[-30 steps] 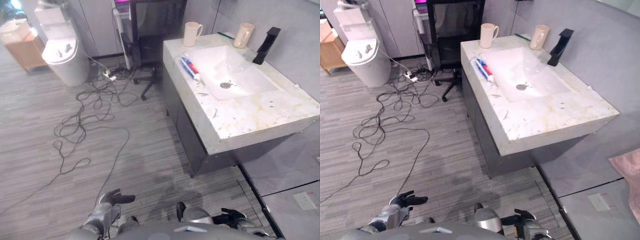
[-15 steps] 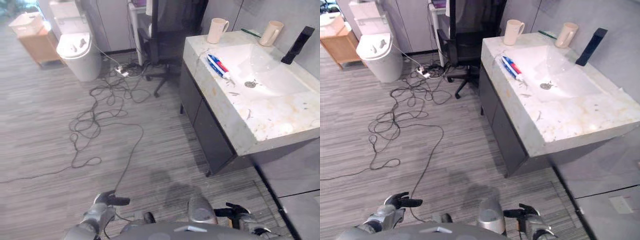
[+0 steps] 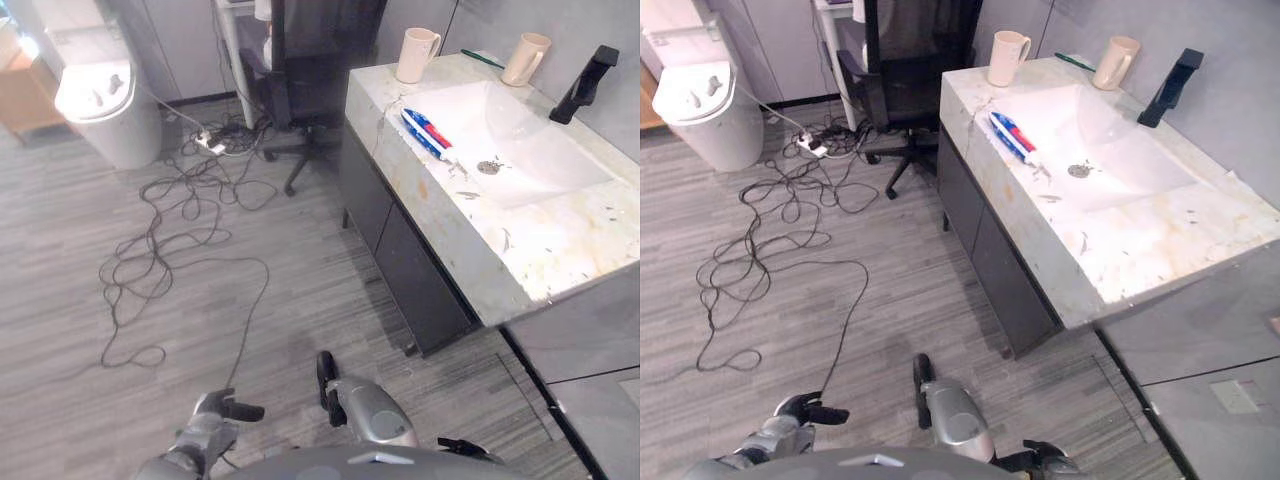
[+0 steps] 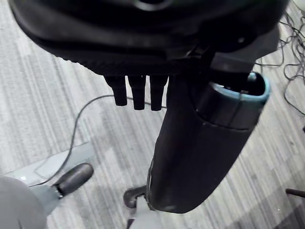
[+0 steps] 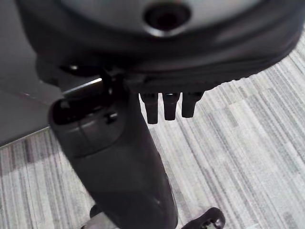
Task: Organize the bathroom.
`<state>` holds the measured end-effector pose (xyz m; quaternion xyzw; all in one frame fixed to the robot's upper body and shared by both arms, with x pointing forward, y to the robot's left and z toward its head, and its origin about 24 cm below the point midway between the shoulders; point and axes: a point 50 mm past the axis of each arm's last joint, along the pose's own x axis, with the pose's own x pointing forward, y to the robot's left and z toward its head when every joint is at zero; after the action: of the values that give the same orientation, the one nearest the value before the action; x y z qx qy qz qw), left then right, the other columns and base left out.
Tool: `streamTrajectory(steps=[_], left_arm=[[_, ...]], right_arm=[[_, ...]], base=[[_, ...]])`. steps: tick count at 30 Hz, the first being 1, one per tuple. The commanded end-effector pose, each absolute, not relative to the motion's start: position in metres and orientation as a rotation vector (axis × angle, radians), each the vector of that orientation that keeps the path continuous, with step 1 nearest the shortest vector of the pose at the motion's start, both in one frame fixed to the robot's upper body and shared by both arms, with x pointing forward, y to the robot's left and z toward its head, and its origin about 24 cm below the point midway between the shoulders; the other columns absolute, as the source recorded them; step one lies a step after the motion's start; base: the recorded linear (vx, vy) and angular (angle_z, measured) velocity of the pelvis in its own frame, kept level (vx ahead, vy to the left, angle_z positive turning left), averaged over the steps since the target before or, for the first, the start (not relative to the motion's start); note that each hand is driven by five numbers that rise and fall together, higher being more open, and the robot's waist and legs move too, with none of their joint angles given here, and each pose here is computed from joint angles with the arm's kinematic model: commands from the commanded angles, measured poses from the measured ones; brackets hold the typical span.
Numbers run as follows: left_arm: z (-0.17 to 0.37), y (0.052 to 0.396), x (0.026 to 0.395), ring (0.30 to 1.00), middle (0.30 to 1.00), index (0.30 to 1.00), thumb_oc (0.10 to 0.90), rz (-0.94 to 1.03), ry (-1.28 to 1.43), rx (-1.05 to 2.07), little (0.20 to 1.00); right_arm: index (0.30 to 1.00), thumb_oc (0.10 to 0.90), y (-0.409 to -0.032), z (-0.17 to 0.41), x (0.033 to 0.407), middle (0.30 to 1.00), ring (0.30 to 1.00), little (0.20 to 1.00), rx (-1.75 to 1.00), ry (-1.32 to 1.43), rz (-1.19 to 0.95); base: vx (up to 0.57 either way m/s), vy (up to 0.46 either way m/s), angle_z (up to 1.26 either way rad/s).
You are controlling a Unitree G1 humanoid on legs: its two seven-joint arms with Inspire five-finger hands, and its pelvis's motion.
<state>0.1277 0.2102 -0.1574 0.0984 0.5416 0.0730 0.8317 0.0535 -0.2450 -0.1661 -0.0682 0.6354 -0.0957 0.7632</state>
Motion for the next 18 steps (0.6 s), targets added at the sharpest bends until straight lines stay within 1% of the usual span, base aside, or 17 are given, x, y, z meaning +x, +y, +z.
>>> streamTrajectory(steps=[1, 5, 7, 10, 13, 18], left_arm=[[-0.135, 0.222, 0.176, 0.9, 0.9, 0.9, 0.8, 0.116, 0.971, 0.298, 0.9], [-0.133, 0.218, 0.182, 0.9, 0.9, 0.9, 0.8, 0.133, 0.952, 0.238, 0.9], [-0.133, 0.215, 0.182, 0.9, 0.9, 0.9, 0.8, 0.148, 0.943, 0.232, 0.9], [-0.133, 0.22, 0.178, 0.9, 0.9, 0.9, 0.8, 0.187, 0.941, 0.209, 0.9], [-0.134, 0.229, 0.171, 0.9, 0.9, 0.9, 0.8, 0.237, 0.942, 0.193, 0.9], [-0.138, 0.239, 0.153, 0.9, 0.9, 0.9, 0.8, 0.282, 0.958, 0.174, 0.9]], right_arm=[[0.9, 0.8, -0.269, -0.155, 0.079, 0.9, 0.9, 0.9, -0.168, 1.293, -0.281], [0.9, 0.8, -0.271, -0.153, 0.082, 0.9, 0.9, 0.9, -0.173, 1.278, -0.293], [0.9, 0.8, -0.271, -0.15, 0.095, 0.9, 0.9, 0.9, -0.174, 1.241, -0.28], [0.9, 0.8, -0.266, -0.151, 0.1, 0.9, 0.9, 0.9, -0.184, 1.24, -0.264], [0.9, 0.8, -0.257, -0.153, 0.104, 0.9, 0.9, 0.9, -0.211, 1.237, -0.221], [0.9, 0.8, -0.256, -0.154, 0.102, 0.9, 0.9, 0.9, -0.238, 1.264, -0.192]], base=[[0.33, -0.045, 0.12], [0.3, -0.045, -0.32], [0.33, 0.034, -0.42], [0.23, 0.097, -0.93], [0.35, 0.28, -1.22], [0.36, 0.285, -1.11]])
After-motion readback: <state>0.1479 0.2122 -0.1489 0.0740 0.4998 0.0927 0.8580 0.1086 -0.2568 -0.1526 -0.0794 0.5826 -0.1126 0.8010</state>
